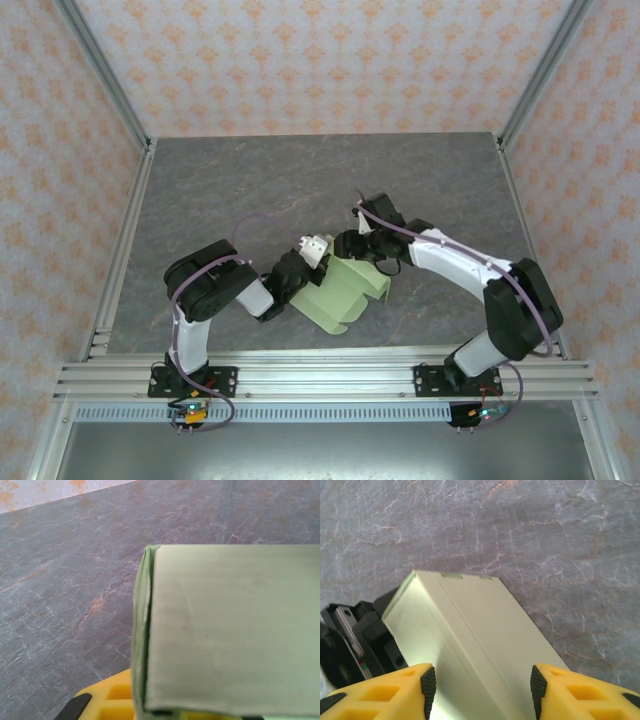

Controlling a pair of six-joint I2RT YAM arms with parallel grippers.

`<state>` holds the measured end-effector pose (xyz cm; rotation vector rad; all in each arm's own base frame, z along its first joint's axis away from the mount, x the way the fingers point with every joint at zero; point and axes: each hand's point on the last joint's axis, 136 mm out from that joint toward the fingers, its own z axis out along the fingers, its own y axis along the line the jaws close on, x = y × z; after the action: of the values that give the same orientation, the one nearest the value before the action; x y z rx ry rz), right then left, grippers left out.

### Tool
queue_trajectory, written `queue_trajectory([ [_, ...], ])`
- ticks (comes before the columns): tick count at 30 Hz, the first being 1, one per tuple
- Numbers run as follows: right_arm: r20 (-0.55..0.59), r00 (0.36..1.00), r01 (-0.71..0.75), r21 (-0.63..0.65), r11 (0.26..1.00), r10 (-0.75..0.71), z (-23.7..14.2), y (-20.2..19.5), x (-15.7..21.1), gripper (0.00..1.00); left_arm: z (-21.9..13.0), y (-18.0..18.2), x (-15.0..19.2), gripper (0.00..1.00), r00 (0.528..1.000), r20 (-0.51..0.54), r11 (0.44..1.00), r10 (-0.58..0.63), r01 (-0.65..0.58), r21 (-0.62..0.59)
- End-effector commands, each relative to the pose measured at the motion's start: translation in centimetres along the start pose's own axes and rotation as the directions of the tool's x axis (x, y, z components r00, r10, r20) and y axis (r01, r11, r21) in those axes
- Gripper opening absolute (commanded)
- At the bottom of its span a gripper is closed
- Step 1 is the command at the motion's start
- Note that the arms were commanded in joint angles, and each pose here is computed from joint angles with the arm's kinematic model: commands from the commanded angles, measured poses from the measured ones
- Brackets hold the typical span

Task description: Fold the paper box

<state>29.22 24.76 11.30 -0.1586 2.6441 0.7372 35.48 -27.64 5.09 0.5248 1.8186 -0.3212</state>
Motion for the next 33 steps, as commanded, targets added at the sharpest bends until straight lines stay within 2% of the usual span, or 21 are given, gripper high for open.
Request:
queue_trajectory([
  [1, 0.108, 0.994, 0.024, 0.011, 1.0, -0.025, -2.7, 0.2, -0.7, 0.6, -0.8, 0.8, -1.1, 0.0, 1.0, -0.003, 0.999, -0.014, 0.014, -0.033],
  [6, 0.24, 0.965, 0.095, 0.067, 0.993, -0.108, -6.1, -1.0, -1.1, 0.66, -1.8, 1.1, -2.7, 0.0, 0.999, 0.018, 0.998, -0.043, 0.043, -0.034],
  [9, 0.319, 0.922, 0.204, 0.086, 0.975, -0.221, -8.3, -1.1, -1.1, 0.72, -2.3, 2.1, -3.7, 0.0, 0.997, 0.009, 0.995, -0.083, 0.083, -0.048],
  [12, 0.405, 0.875, 0.201, 0.193, 0.96, -0.265, -10.6, -2.8, -1.6, 0.75, -2.9, 2.9, -3.7, 0.0, 0.991, -0.039, 0.991, -0.125, 0.122, -0.062],
  [14, 0.47, 0.827, 0.221, 0.233, 0.947, -0.309, -11.7, -3.4, -2.0, 0.75, -3.3, 3.4, -3.8, 0.0, 0.988, -0.055, 0.988, -0.141, 0.137, -0.07],
  [16, 0.553, 0.76, 0.267, 0.212, 0.94, -0.341, -13.2, -2.7, -2.3, 0.75, -3.7, 4.2, -3.9, 0.0, 0.985, -0.065, 0.985, -0.159, 0.154, -0.08],
  [19, 0.706, 0.612, 0.364, 0.15, 0.919, -0.357, -15.8, -0.7, -2.2, 0.74, -4.0, 5.6, -4.1, 0.0, 0.97, -0.093, 0.971, -0.226, 0.217, -0.099],
  [21, 0.761, 0.546, 0.351, 0.172, 0.921, -0.35, -17.4, -1.2, -2.5, 0.73, -4.2, 5.8, -4.6, 0.0, 0.961, -0.103, 0.966, -0.255, 0.248, -0.079],
  [24, 0.748, 0.538, 0.35, 0.221, 0.911, -0.388, -18.1, -2.1, -2.3, 0.73, -4.4, 5.8, -5.5, 0.0, 0.955, -0.123, 0.963, -0.27, 0.266, -0.051],
  [26, 0.749, 0.511, 0.392, 0.234, 0.89, -0.422, -17.5, -1.9, -2.1, 0.73, -4.6, 5.5, -6.1, 0.0, 0.954, -0.125, 0.962, -0.273, 0.273, -0.018],
  [28, 0.731, 0.51, 0.423, 0.246, 0.872, -0.454, -16.3, -2.2, -2.1, 0.72, -4.8, 5.2, -6.6, 0.0, 0.955, -0.122, 0.962, -0.269, 0.273, 0.013],
  [31, 0.603, 0.565, 0.546, 0.238, 0.803, -0.563, -13.1, -2.1, -0.8, 0.7, -4.9, 4.3, -7.0, 0.0, 0.956, -0.156, 0.962, -0.249, 0.262, 0.073],
  [33, 0.541, 0.565, 0.62, 0.219, 0.754, -0.622, -11.4, -1.8, -0.1, 0.68, -5.0, 4.0, -7.1, 0.0, 0.956, -0.171, 0.962, -0.238, 0.256, 0.098],
])
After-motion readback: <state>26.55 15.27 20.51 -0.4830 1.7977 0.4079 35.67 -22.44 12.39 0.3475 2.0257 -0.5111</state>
